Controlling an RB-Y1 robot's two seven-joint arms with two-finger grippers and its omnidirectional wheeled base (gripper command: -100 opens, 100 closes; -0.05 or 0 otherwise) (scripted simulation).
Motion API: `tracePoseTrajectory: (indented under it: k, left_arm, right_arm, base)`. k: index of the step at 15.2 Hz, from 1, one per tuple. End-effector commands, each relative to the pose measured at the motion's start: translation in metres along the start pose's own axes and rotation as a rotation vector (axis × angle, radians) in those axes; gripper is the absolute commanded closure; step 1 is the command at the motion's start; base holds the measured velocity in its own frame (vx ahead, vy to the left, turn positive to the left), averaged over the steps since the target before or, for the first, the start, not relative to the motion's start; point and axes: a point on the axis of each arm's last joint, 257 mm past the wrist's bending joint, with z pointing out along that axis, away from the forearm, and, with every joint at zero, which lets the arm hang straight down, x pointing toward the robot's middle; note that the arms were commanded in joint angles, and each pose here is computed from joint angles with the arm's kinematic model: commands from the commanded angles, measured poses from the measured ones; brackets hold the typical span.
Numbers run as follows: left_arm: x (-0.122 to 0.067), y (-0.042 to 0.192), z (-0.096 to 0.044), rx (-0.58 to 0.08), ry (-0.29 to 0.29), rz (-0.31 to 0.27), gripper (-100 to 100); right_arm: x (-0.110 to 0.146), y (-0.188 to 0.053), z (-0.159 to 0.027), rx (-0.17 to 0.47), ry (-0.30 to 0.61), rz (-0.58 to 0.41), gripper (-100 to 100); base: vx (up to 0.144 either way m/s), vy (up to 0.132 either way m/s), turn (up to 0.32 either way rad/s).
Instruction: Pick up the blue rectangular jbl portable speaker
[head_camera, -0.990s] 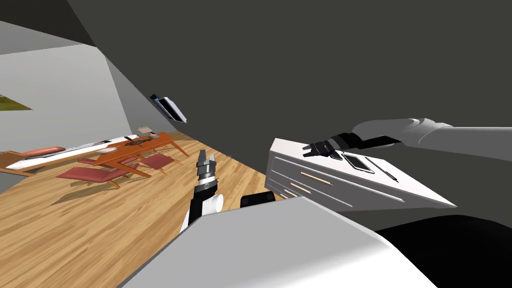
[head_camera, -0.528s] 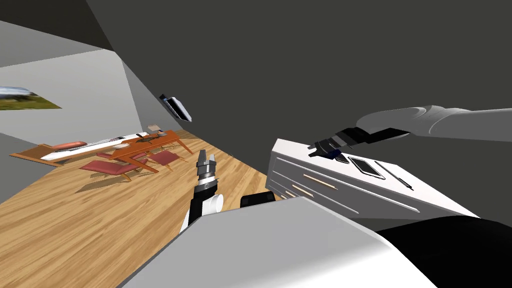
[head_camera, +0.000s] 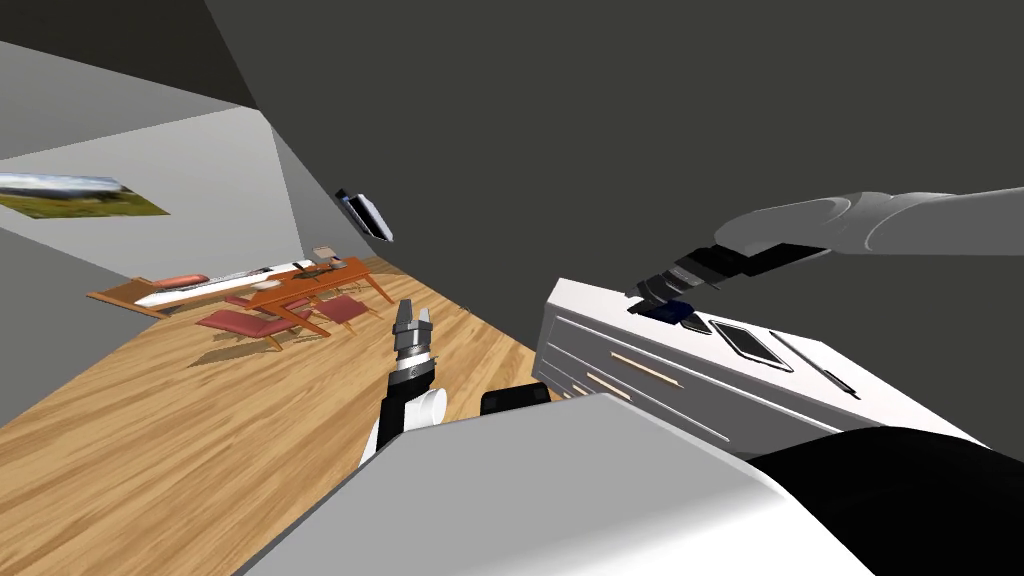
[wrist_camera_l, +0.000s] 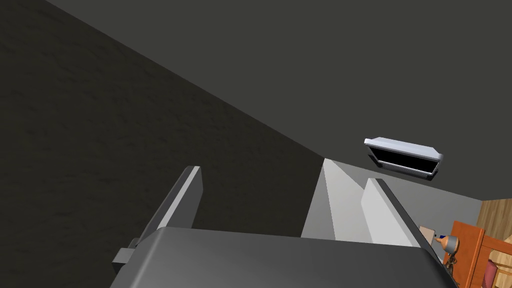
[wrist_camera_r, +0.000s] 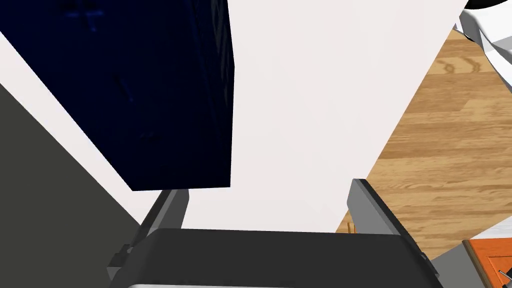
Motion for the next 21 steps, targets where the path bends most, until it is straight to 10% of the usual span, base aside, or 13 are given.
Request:
tracePoseTrajectory:
  k: [1, 12, 21]
  left_arm:
    - [0.0, 0.0, 0.0, 0.0, 0.0, 0.0, 0]
    - [0.0, 0.0, 0.0, 0.0, 0.0, 0.0, 0]
    - [0.0, 0.0, 0.0, 0.0, 0.0, 0.0, 0]
  right_arm:
    - [0.011, -0.005, -0.011, 0.015, 0.072, 0.007, -100]
    - [0.06, -0.018, -0.061, 0.063, 0.382, 0.067, -100]
    - [0.079, -0.021, -0.051, 0.04, 0.365, -0.042, -100]
  base:
    - [-0.008, -0.025, 0.088]
    - [-0.04, -0.048, 0.08]
    - [0.097, 0.072, -0.171]
